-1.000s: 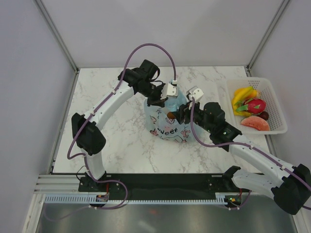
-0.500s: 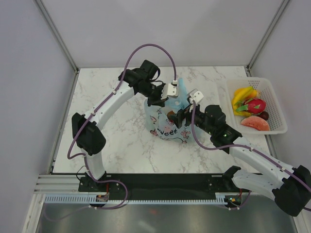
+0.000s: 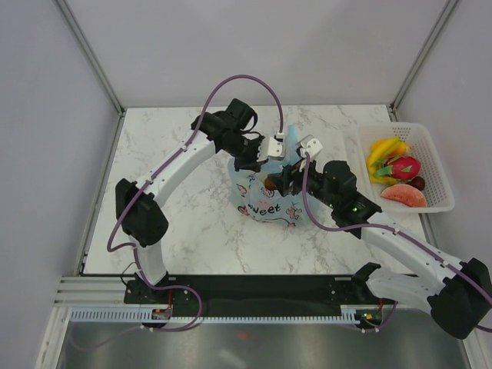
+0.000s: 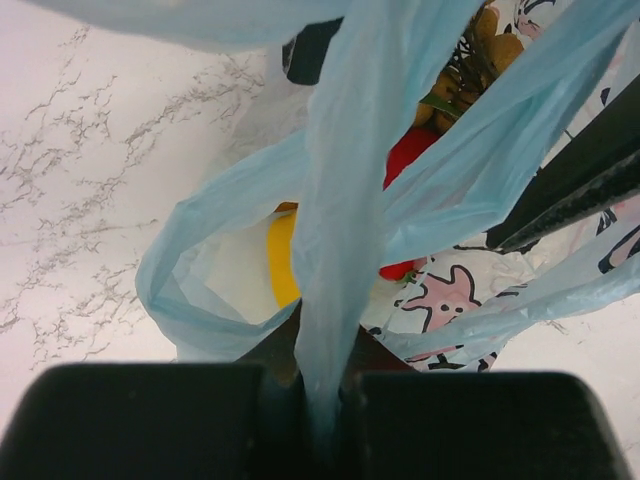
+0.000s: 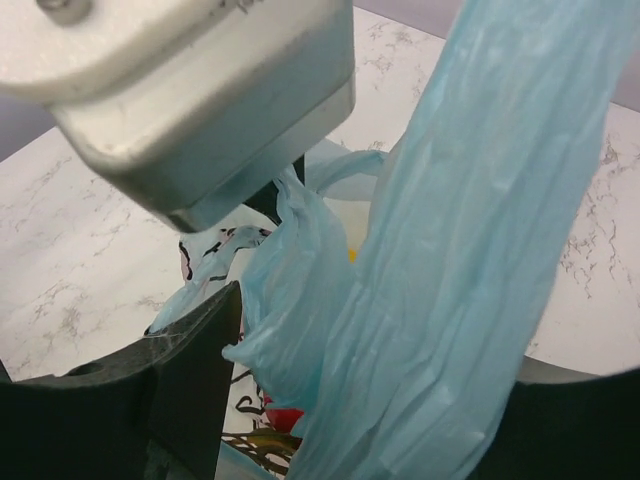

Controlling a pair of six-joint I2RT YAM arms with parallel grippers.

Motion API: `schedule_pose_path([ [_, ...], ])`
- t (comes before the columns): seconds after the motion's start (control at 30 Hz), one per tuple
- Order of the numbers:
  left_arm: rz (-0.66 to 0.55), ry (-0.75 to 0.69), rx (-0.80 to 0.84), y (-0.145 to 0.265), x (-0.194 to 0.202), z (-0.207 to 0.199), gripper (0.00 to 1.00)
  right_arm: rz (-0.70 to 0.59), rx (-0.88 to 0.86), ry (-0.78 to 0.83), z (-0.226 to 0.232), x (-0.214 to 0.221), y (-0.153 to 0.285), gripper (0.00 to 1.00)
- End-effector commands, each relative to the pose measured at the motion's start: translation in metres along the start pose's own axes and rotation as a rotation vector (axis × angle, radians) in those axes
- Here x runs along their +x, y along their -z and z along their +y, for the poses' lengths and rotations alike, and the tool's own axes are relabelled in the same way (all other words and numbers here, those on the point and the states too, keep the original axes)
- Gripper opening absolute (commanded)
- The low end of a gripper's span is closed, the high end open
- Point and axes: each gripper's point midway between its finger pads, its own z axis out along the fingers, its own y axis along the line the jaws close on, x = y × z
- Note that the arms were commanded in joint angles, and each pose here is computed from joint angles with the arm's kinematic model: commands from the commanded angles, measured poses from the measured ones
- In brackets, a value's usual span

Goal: Place the fake fruits into the plastic bag and tie a complex knot
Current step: Adjust the plastic bag at the center of the board.

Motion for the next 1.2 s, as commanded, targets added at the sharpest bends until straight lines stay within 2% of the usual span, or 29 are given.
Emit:
schedule_pose_path([
  [0.0, -0.016, -0.069, -0.057, 0.014, -0.015, 0.007, 0.05, -0.067, -0.026, -0.001, 0.006, -0.030, -0.005, 0.67],
  [0.17, -0.021, -0.060, -0.085, 0.020, -0.021, 0.011, 0.04, -0.053, -0.026, 0.003, 0.005, -0.031, -0.007, 0.51],
  [0.2, -0.022, -0.061, -0.087, 0.021, -0.021, 0.011, 0.04, -0.052, -0.025, 0.001, 0.005, -0.031, -0.008, 0.40],
  [0.3, -0.031, -0.061, -0.095, 0.023, -0.025, 0.011, 0.04, -0.049, -0.022, 0.004, 0.004, -0.032, -0.009, 0.32],
  [0.33, -0.037, -0.064, -0.098, 0.025, -0.027, 0.010, 0.04, -0.045, -0.020, 0.006, 0.004, -0.032, -0.009, 0.23],
  [0.4, -0.058, -0.068, -0.102, 0.028, -0.033, 0.009, 0.04, -0.040, -0.021, 0.006, 0.004, -0.031, -0.009, 0.11],
  [0.5, -0.088, -0.076, -0.111, 0.035, -0.041, 0.007, 0.04, -0.034, -0.005, 0.009, 0.001, -0.030, -0.008, 0.00],
  [0.77, -0.167, -0.091, -0.118, 0.047, -0.058, -0.001, 0.05, -0.030, 0.025, 0.005, -0.004, -0.025, -0.005, 0.00],
  [0.87, -0.197, -0.096, -0.109, 0.050, -0.064, -0.005, 0.05, -0.032, 0.029, 0.005, -0.004, -0.026, -0.005, 0.07],
  [1.0, -0.190, -0.090, -0.107, 0.047, -0.062, -0.005, 0.04, -0.038, 0.018, 0.013, -0.003, -0.029, -0.004, 0.30],
  [1.1, -0.163, -0.069, -0.114, 0.044, -0.055, -0.003, 0.04, -0.038, 0.015, 0.021, -0.003, -0.028, -0.004, 0.43],
  [1.17, -0.153, -0.061, -0.117, 0.042, -0.052, -0.002, 0.02, -0.040, 0.021, 0.023, -0.004, -0.027, -0.004, 0.44],
])
